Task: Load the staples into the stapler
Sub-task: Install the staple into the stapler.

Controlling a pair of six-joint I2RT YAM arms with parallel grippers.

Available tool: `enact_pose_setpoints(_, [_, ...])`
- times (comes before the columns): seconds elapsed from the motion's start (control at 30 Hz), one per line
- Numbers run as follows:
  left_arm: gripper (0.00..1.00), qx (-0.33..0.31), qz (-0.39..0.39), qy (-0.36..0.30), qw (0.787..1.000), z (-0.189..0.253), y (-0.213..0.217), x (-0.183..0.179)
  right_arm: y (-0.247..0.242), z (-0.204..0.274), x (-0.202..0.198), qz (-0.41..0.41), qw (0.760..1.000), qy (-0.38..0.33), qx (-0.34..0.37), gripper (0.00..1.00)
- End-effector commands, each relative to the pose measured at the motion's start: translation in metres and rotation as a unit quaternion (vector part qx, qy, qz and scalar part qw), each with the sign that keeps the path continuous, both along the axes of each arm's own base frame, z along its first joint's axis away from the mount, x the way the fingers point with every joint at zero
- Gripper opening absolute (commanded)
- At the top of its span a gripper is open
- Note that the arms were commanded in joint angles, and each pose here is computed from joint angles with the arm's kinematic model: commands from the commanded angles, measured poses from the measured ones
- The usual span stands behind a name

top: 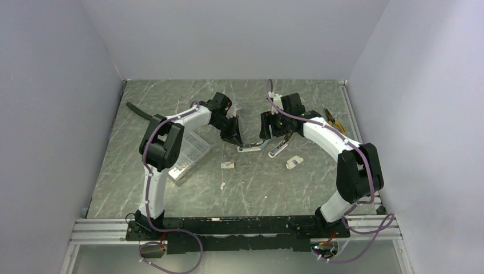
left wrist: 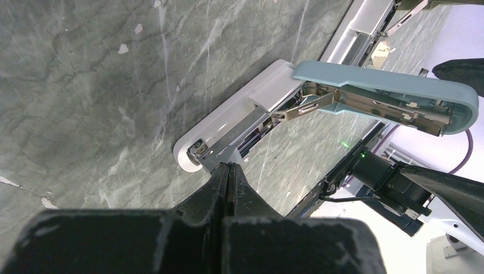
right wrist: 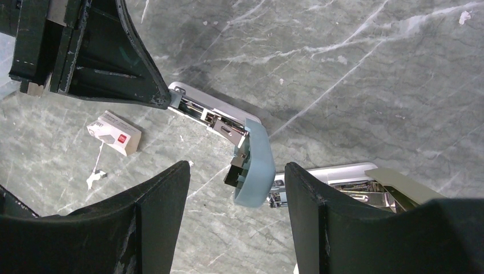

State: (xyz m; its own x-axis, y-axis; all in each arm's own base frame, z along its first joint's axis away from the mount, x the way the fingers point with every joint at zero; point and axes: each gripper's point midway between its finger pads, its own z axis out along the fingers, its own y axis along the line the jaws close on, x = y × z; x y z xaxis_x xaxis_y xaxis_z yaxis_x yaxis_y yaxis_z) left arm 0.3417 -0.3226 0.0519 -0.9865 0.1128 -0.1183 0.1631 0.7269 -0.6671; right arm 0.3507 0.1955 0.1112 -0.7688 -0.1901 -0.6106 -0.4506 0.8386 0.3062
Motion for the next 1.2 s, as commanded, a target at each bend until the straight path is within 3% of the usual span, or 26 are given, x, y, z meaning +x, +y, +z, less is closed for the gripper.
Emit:
enact_pose_setpoints(0.0, [0.03,0.007,-0.009,-0.011,1.0,-0.001,0.0,0.005,0.002,0.005,0.004,0.005,1.0,-0.016,0.011,0.66])
enact_pose_setpoints(0.47, [0.03,0.013,-0.01,-0.009,1.0,-0.004,0.0,0.006,0.001,0.007,0.005,0.003,1.0,-0.018,0.012,0.66])
enact_pose_setpoints(0.97, [0.03,-0.028,-0.045,-0.071,0.996,0.04,-0.013,0.014,0.001,0.01,0.006,0.004,1.0,-0.023,0.013,0.66])
enact_pose_setpoints(1.17, [0.03,-0.032,-0.066,-0.065,0.995,0.035,-0.017,0.005,0.002,0.011,0.007,0.005,1.0,-0.023,0.015,0.66])
